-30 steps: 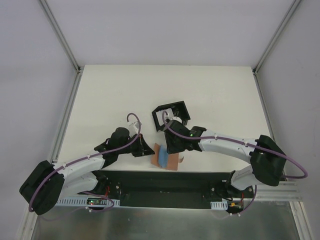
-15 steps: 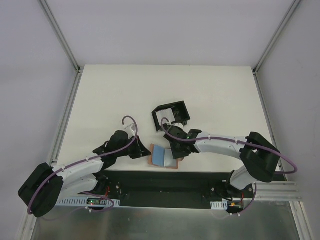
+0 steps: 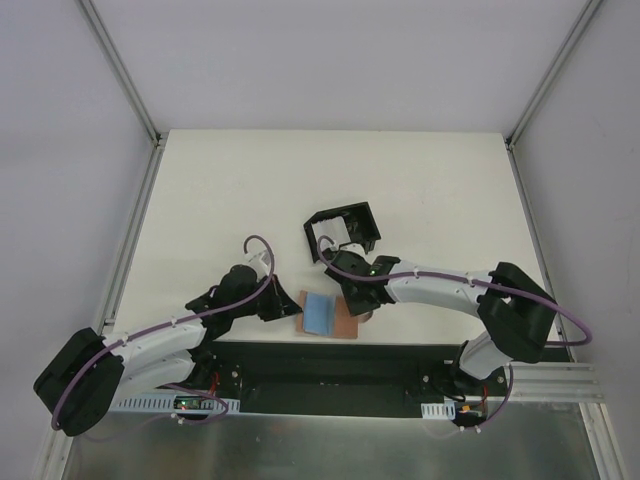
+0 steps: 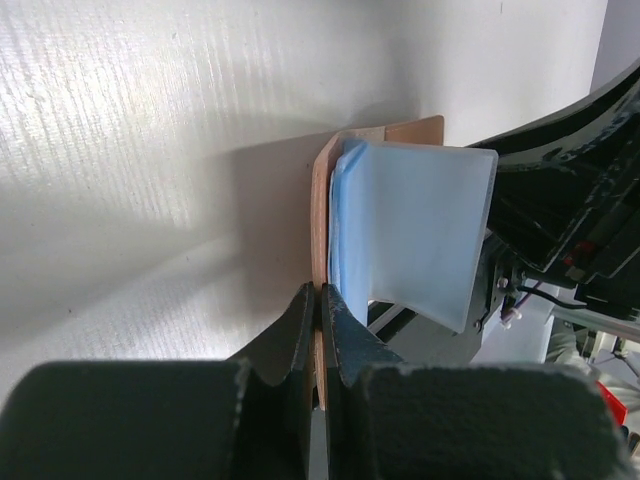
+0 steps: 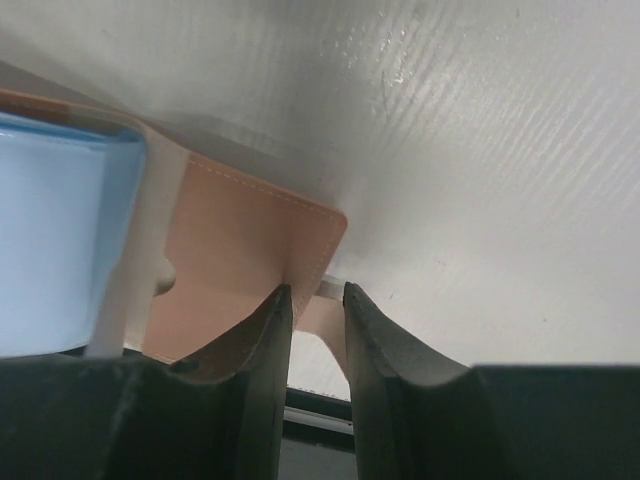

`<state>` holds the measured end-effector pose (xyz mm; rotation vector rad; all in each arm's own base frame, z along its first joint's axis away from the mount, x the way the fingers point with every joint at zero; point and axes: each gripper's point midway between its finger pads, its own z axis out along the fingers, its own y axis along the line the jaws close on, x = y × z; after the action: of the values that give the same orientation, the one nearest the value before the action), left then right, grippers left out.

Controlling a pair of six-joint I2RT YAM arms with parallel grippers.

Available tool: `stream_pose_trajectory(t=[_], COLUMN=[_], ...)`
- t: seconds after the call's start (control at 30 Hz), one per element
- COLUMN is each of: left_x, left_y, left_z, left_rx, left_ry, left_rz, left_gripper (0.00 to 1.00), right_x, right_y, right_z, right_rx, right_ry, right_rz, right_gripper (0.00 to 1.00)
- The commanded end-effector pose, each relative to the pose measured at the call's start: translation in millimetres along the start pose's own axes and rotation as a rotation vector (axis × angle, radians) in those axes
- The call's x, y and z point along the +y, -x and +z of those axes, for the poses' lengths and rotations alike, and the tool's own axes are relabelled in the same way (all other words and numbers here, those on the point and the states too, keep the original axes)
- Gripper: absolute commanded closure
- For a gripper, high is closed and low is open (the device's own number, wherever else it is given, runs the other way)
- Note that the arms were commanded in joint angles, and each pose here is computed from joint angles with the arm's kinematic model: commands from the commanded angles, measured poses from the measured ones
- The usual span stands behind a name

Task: Put the credit cards into the card holder
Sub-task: Open the card holder at the corner of the board.

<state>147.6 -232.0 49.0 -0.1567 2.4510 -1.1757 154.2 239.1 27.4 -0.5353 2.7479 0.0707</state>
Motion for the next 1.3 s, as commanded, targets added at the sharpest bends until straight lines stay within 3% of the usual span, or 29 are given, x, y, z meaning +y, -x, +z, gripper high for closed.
stream_pose_trajectory(t=[0.0, 0.3, 0.43, 0.63, 0.8, 1.27], left_x=[-20.5, -36.1, -33.2, -26.5, -18.0, 27.9], left_y=[9.6, 16.0, 14.7, 13.2, 12.5, -1.9], left_z=[-0.9, -4.1, -3.6, -2.2, -2.7, -0.4], left_rx=[-0.021, -0.029, -0.03, -0.033, -0.052, -0.049], left_ry=[-0.034, -0.049, -0.041, -0.021, -0.002, 0.138], left_rz=[0.018, 0.045, 0.045, 0.037, 0.025, -0.024], left_gripper=[1.0, 1.0, 1.0, 1.0, 1.0, 1.0], right_x=[9.0, 29.1, 59.5, 77.2, 59.8, 31.3], right_y=[21.6, 62.7, 72.3, 49.5, 15.4, -7.2], right_z=[-20.5, -75.6, -86.2, -43.0, -5.6, 27.5], right_rx=[-0.055, -0.262, -0.298, -0.156, -0.049, 0.032], right_ry=[0.035, 0.21, 0.383, 0.402, 0.3, 0.161], right_rz=[-0.018, 0.103, 0.128, 0.156, 0.175, 0.174], right_gripper=[0.69, 0.74, 0.77, 0.83, 0.88, 0.91])
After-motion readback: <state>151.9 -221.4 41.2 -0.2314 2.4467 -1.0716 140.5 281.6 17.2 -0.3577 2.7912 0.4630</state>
